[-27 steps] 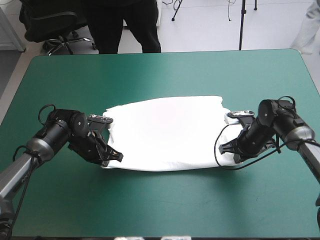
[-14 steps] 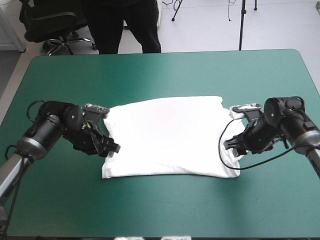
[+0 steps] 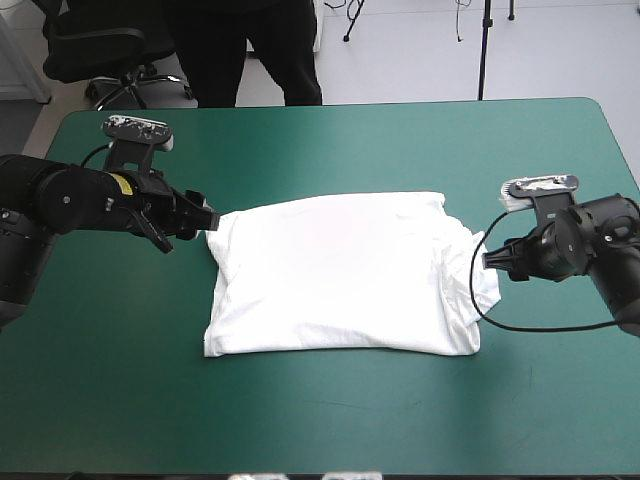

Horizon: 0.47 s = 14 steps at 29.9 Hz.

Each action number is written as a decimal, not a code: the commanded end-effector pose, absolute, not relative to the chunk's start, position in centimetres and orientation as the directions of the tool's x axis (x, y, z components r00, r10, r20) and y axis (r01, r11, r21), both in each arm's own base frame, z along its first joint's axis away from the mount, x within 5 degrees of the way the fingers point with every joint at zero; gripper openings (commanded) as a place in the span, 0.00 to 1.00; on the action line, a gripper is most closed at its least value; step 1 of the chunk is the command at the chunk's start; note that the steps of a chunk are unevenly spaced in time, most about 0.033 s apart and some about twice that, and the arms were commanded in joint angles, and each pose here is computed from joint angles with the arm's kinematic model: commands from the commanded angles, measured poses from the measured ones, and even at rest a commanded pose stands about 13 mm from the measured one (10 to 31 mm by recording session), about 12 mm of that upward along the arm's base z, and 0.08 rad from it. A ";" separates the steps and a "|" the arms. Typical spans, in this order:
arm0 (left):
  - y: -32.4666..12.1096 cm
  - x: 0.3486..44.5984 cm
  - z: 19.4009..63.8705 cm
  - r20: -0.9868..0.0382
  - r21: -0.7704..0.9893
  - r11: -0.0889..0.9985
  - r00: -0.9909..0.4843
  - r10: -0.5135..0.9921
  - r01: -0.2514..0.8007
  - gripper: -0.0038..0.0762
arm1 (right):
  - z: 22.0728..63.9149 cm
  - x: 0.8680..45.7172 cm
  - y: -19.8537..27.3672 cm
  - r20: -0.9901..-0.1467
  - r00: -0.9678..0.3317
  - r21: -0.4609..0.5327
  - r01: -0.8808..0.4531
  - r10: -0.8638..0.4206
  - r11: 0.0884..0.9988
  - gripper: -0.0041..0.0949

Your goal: Fold the cloth

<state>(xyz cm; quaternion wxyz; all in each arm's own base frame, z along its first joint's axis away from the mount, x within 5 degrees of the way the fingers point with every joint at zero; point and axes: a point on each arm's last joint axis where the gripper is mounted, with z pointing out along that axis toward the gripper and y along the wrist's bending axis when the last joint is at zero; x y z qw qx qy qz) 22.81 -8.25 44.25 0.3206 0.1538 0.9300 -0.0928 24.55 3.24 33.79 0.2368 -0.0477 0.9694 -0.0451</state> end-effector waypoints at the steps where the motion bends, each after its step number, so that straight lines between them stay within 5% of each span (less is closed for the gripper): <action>1: -8.1 21.6 45.7 -0.651 -0.093 0.931 -0.729 0.212 0.354 0.64 | 33.4 26.7 3.5 -0.489 -0.865 -0.105 -0.068 -0.111 0.992 0.61; 14: -8.1 21.5 45.6 -0.643 -0.095 0.930 -0.735 0.215 0.355 0.64 | 24.8 32.6 5.1 -0.326 -0.937 -0.069 -0.112 -0.129 0.991 0.61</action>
